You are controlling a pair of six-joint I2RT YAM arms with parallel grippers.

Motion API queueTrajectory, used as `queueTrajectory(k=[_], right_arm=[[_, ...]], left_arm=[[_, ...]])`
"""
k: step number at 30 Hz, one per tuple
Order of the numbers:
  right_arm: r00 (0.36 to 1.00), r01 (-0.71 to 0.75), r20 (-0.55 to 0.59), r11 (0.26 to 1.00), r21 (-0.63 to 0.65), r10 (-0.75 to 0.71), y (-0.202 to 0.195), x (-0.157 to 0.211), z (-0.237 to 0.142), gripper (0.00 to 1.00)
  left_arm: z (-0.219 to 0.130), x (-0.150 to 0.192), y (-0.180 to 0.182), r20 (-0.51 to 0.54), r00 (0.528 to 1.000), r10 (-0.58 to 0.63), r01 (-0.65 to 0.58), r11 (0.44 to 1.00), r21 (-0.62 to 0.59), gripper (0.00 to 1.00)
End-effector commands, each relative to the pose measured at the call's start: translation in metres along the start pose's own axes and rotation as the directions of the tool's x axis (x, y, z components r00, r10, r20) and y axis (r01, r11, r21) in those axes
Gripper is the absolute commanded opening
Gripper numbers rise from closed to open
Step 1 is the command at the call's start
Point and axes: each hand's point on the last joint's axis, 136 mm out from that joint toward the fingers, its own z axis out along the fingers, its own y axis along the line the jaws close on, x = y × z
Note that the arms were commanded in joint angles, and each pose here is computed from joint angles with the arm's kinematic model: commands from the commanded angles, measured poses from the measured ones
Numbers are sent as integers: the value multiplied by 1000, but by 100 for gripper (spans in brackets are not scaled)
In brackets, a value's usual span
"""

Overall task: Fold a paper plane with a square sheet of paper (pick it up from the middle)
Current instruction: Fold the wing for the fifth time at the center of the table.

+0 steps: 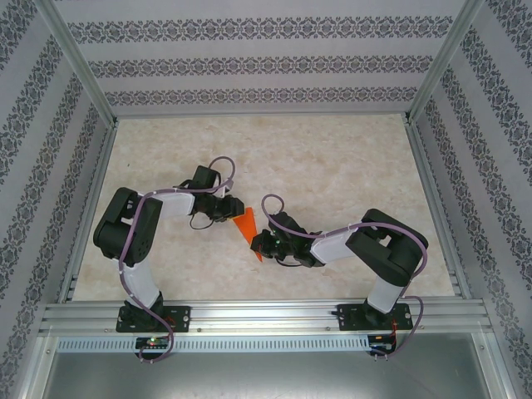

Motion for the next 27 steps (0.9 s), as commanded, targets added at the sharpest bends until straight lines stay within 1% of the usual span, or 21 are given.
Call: queueTrajectory(k=[1,7,12,20,22,25,27], right_arm=[[986,-30,-149,953,302,78,-94,50,-6,0],[986,-32,-147,954,298,79,-93,49,-5,0],[986,-31,-148,955,295,77,-91,48,-3,0],[989,-31,-132,964,264,68,-78,40,2,1],[990,-26,-129,966,258,61,-74,38,4,1],[991,-25,-120,965,260,58,-72,35,5,1],[992,-33,-107,965,262,63,-72,33,5,2]], left_arm=[[-4,-25,0,66,997,48,-49,999,12,32],[-10,-37,8,96,995,30,-31,1000,6,32],[-18,-49,8,127,992,17,-19,1000,17,32],[-46,-61,-18,168,985,24,-29,999,32,35],[-54,-60,-24,181,983,24,-29,999,27,36],[-71,-58,-24,207,978,24,-18,999,-30,39],[-77,-52,-31,204,979,10,-9,1000,-8,40]])
